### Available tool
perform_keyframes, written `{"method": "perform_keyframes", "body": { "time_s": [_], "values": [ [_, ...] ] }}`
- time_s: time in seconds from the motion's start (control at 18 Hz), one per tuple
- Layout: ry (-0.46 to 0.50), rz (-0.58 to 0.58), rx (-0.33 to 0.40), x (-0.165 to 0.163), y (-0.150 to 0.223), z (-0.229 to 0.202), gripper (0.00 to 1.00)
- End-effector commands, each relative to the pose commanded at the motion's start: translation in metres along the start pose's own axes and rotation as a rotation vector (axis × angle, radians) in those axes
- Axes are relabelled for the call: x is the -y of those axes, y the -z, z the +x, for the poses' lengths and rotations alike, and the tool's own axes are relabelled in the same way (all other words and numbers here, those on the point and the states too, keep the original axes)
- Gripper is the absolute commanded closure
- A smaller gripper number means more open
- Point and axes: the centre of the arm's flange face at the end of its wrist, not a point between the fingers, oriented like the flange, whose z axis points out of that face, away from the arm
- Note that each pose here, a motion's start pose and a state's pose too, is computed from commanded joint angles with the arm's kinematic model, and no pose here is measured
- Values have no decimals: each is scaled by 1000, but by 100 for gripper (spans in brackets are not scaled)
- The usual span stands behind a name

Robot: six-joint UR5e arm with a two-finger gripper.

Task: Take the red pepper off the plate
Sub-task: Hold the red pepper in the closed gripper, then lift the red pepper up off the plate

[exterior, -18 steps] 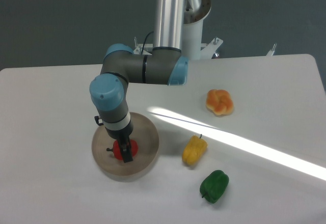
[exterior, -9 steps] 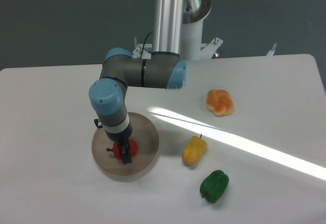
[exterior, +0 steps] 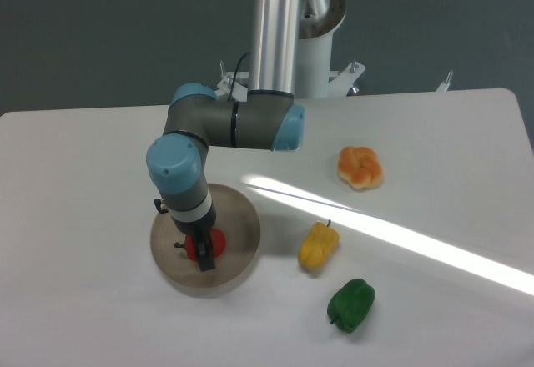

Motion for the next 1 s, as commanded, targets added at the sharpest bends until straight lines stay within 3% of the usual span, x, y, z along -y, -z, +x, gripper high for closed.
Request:
{"method": "perform_keyframes", "body": {
  "time_s": [0.22, 0.39, 0.44, 1.0],
  "values": [
    [0, 3, 7, 0, -5, 0, 0],
    [-6, 5, 8, 1, -4, -1, 19],
    [-6, 3, 7, 0, -5, 0, 21],
    [-15, 7, 17, -1, 4, -1, 29]
  ]
}}
